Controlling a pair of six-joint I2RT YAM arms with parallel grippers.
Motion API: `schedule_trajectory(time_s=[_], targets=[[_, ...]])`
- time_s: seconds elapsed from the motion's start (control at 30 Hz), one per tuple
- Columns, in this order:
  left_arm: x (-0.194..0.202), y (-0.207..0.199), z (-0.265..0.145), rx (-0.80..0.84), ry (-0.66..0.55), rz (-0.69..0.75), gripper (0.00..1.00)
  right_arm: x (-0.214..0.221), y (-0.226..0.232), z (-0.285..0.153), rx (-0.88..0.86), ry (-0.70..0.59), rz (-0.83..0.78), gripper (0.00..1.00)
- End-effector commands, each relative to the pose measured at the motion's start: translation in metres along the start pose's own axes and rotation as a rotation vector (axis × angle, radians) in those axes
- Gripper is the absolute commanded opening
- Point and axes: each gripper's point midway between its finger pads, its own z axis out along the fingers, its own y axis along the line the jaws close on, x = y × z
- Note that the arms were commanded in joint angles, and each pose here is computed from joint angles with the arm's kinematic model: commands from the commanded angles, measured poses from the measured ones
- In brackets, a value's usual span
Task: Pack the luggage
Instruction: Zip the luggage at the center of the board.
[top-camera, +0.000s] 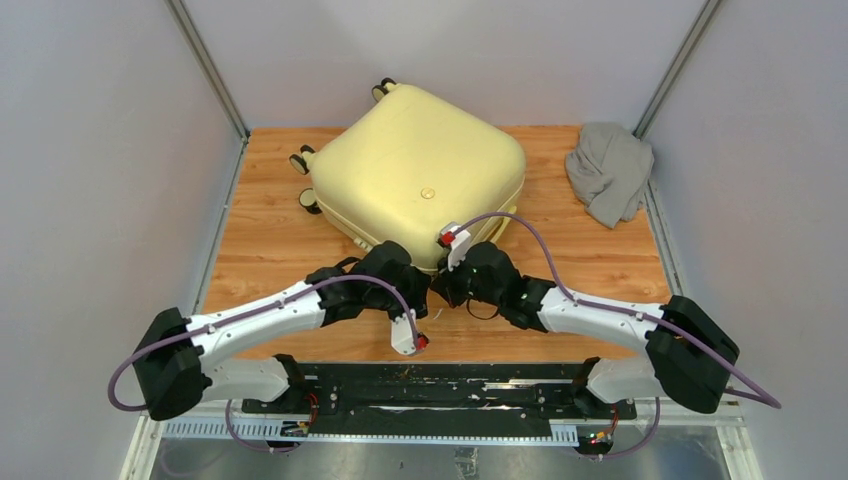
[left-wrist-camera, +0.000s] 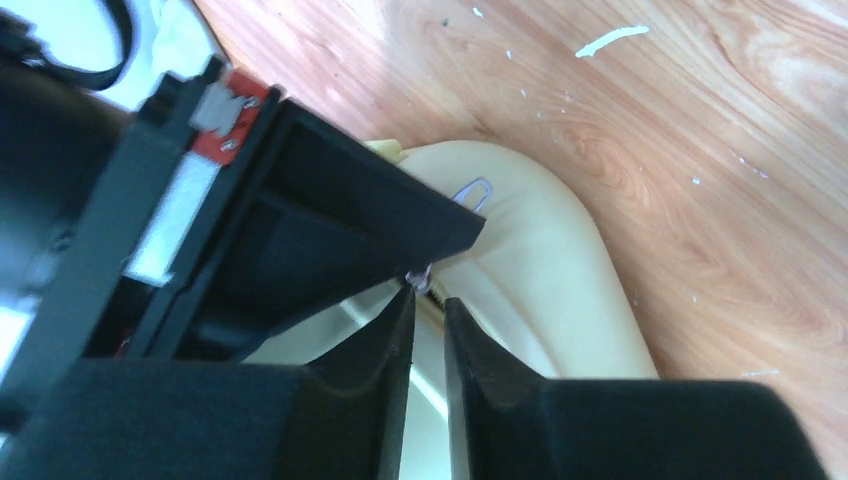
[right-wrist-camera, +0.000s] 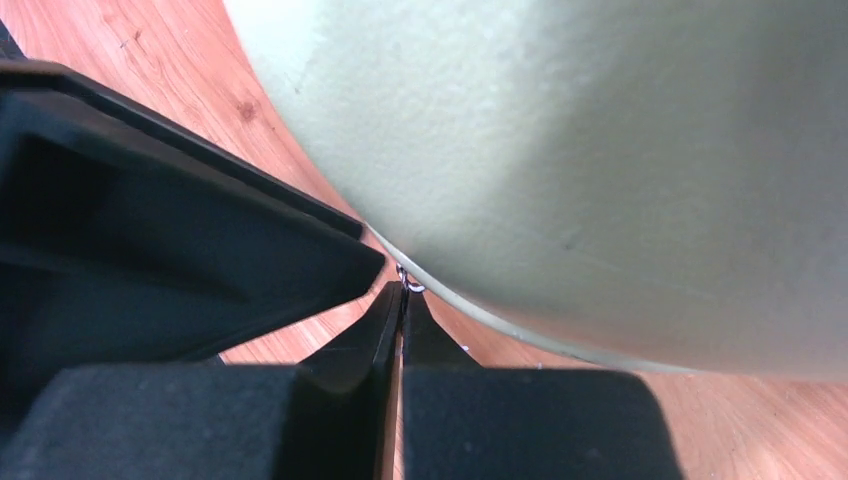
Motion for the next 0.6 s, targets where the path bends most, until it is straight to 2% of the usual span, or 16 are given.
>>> schedule_trajectory(time_s=[0.0,0.03,0.1,0.17,0.23,0.4,0.57], targets=[[-0.007,-0.007,-0.037,0.069,-0.004,-0.115,0.32,-0.017,0.009,0.001,0.028,-0.056,0.046,0.0],[-0.007,-0.018,-0.044,0.118,0.006,-0.175,0.41,-0.017,0.006,0.001,0.049,-0.054,0.055,0.05],[-0.002,-0.035,-0.059,0.171,0.045,-0.294,0.57,-0.015,0.002,0.001,0.076,-0.051,0.075,0.24],[0.007,-0.048,-0.074,0.191,0.081,-0.385,0.62,-0.012,-0.005,-0.001,0.116,-0.054,0.1,0.43],[0.019,-0.059,-0.09,0.199,0.126,-0.452,0.63,-0.008,-0.01,-0.008,0.132,-0.056,0.135,0.52],[0.069,-0.067,-0.128,0.172,0.251,-0.672,0.64,-0.002,-0.043,-0.042,0.245,-0.086,0.294,0.66],[0.139,-0.062,-0.157,0.104,0.356,-0.978,0.65,0.013,-0.11,-0.091,0.532,-0.141,0.59,0.65]])
